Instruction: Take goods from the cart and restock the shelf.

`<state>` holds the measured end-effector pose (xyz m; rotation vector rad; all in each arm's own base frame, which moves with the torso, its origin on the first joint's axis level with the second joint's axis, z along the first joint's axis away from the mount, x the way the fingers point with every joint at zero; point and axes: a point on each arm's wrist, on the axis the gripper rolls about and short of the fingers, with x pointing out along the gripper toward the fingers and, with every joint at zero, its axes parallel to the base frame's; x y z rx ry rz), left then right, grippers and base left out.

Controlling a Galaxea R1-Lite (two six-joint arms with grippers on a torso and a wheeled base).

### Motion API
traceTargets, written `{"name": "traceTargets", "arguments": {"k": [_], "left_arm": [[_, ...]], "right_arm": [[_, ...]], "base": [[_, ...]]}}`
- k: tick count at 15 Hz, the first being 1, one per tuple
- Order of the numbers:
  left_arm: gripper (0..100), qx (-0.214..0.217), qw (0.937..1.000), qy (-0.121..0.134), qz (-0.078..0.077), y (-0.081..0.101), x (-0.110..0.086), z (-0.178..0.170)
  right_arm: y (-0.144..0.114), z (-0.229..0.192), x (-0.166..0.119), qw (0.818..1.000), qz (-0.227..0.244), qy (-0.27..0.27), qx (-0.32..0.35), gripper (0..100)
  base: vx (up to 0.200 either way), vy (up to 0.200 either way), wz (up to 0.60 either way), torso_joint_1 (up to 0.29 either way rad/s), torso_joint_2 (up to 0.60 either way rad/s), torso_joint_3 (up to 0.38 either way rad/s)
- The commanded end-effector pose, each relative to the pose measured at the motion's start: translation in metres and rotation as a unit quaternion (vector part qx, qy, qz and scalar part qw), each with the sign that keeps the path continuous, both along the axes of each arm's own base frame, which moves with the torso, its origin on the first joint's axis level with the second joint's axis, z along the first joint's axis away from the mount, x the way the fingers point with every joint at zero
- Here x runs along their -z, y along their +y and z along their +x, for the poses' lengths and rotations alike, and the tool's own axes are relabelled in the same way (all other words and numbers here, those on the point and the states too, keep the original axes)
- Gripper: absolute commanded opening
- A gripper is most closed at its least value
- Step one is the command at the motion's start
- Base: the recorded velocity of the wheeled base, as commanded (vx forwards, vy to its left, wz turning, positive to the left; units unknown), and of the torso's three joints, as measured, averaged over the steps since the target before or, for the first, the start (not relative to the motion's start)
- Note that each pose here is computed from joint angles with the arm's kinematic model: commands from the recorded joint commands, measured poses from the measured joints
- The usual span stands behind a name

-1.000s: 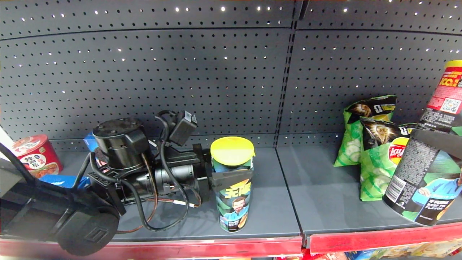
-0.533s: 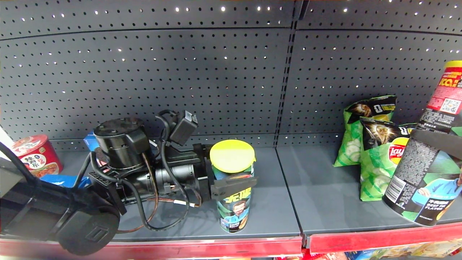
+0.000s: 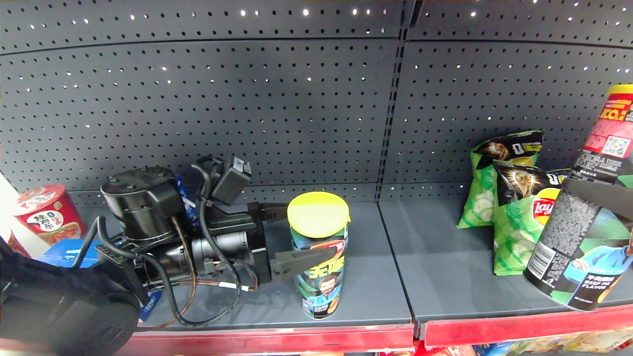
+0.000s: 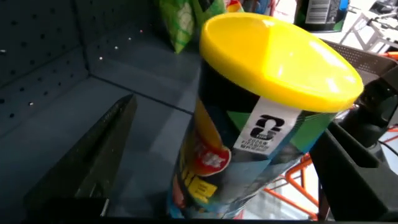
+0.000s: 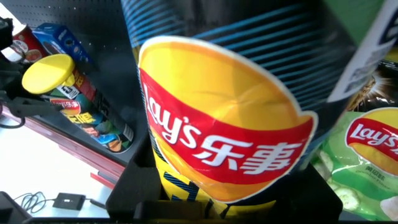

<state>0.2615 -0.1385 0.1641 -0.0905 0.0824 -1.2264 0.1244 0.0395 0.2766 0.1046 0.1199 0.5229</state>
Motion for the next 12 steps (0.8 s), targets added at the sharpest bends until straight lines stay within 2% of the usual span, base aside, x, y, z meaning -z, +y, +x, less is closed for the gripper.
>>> {"name": "traceTargets", "arguments": {"k": [1,4,8,12], "left_arm": [[100,-0.016,0.9998,-0.009,-0.004,0.011,-0.006,-0.001],[100,-0.036,0.9993,-0.011,-0.005,0.026,-0.009,-0.004],[100,-0.031,0.9995,-0.004,-0.003,0.036,-0.008,-0.023],[100,-0.034,0.9992,-0.019,-0.011,0.045,-0.018,-0.043]], "right_arm": [[0.0,0.0,0.0,1.0,0.0,0.0,0.0,0],[0.0,0.0,0.0,1.0,0.0,0.0,-0.001,0],[0.0,0.0,0.002,1.0,-0.001,0.002,-0.001,0],[0.0,0.0,0.004,1.0,-0.002,0.007,0.0,0]], "base": [[0.0,0.0,0.0,0.0,0.0,0.0],[0.0,0.0,0.0,0.0,0.0,0.0],[0.0,0.0,0.0,0.0,0.0,0.0],[0.0,0.0,0.0,0.0,0.0,0.0]]}}
